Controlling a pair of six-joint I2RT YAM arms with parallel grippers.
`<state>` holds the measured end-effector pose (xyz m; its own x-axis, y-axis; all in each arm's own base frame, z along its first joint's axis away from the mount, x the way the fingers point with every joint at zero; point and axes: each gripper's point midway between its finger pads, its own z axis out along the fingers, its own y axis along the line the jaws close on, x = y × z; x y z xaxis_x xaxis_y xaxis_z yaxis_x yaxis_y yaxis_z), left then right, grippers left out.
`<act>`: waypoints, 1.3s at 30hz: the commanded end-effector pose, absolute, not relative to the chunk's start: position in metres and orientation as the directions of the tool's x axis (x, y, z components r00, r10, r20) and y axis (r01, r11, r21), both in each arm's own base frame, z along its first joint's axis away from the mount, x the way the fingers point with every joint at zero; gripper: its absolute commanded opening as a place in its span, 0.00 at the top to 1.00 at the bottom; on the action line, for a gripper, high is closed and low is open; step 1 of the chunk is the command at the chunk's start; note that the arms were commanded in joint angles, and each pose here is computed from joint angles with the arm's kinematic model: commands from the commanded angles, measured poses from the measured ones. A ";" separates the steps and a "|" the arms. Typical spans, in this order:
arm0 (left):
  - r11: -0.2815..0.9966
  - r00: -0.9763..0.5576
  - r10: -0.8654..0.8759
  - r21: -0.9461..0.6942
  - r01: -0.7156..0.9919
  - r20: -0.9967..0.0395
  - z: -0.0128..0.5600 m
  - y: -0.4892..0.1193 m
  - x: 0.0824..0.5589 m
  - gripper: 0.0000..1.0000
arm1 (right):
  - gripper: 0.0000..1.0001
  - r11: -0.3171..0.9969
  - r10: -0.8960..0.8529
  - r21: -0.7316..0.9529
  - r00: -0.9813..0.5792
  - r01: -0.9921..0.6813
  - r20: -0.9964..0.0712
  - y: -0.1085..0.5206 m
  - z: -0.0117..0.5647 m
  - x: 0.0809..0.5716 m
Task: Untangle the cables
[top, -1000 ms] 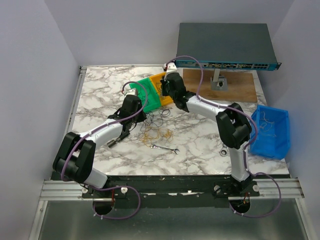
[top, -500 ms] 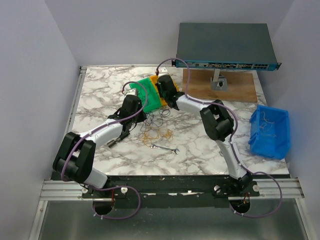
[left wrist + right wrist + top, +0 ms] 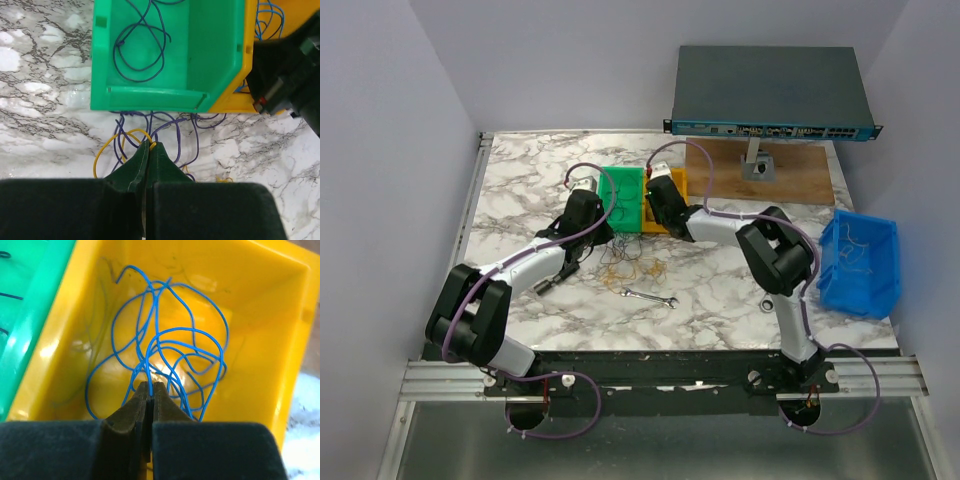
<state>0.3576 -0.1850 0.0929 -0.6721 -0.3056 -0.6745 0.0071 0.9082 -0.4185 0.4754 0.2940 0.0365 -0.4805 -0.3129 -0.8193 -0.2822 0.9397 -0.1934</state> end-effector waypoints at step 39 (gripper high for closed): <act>0.883 -0.670 -0.279 -0.458 0.103 -0.688 0.108 -0.204 0.363 1.00 | 0.41 0.981 0.028 0.144 -0.641 -0.130 -0.767 0.262 0.080 0.438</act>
<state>0.3557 -0.1926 0.0908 -0.6895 -0.2854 -0.6657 0.0455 0.9002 -0.4330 0.4189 0.2210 0.0920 -0.6246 -0.0055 -0.7809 -0.0640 0.9970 0.0442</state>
